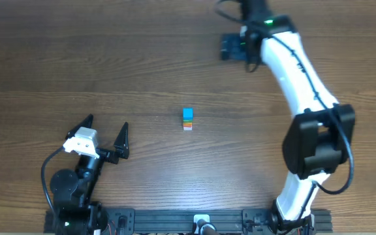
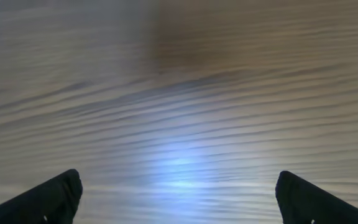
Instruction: Stack Cubes
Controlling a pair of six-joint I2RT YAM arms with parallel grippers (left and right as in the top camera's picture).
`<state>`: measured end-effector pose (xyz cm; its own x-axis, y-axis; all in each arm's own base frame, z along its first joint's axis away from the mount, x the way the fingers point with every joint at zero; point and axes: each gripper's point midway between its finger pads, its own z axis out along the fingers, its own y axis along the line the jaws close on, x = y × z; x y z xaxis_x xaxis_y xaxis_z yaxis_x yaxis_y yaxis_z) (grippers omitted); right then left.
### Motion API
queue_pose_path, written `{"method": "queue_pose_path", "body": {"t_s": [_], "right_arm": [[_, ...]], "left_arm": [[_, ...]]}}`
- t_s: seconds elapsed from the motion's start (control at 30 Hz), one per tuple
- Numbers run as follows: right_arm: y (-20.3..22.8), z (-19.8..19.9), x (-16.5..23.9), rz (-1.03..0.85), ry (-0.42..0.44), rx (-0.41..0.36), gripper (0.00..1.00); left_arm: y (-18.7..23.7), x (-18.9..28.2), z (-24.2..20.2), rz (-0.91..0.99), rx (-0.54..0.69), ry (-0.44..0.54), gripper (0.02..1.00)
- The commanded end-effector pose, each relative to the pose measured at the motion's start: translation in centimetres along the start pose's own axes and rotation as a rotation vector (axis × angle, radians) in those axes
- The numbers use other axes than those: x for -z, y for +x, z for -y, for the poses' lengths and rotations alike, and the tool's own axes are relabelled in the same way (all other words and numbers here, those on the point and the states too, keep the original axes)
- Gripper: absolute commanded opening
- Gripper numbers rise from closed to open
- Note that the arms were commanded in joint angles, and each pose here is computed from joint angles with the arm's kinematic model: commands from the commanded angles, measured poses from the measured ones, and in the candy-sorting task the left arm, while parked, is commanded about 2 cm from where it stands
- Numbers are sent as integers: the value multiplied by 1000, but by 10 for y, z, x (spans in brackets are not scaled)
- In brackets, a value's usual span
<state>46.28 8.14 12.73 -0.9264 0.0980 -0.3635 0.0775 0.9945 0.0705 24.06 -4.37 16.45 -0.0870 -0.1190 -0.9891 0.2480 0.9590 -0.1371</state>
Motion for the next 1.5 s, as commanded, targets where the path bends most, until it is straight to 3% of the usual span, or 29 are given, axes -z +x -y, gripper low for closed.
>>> {"method": "queue_pose_path", "body": {"t_s": [0.03,0.2,0.37,0.53,0.77,0.87,1.03,1.5], "right_arm": [[-7,40,40,108,112,84,991],[12,75,68,213,130,23,993],[44,86,89,322,126,52,993],[83,81,110,519,33,59,991],[126,95,131,777,-33,41,991],[138,94,140,916,-44,84,991],[157,95,141,1052,-40,107,991],[172,96,125,1164,-43,115,991]], "left_arm": [[2,0,3,3,-16,18,998],[2,0,3,3,-16,18,996],[2,0,3,3,-16,18,998],[2,0,3,3,-16,18,998],[2,0,3,3,-16,18,1000],[2,0,3,3,-16,18,998],[2,0,3,3,-16,18,996],[2,0,3,3,-16,18,996]]}}
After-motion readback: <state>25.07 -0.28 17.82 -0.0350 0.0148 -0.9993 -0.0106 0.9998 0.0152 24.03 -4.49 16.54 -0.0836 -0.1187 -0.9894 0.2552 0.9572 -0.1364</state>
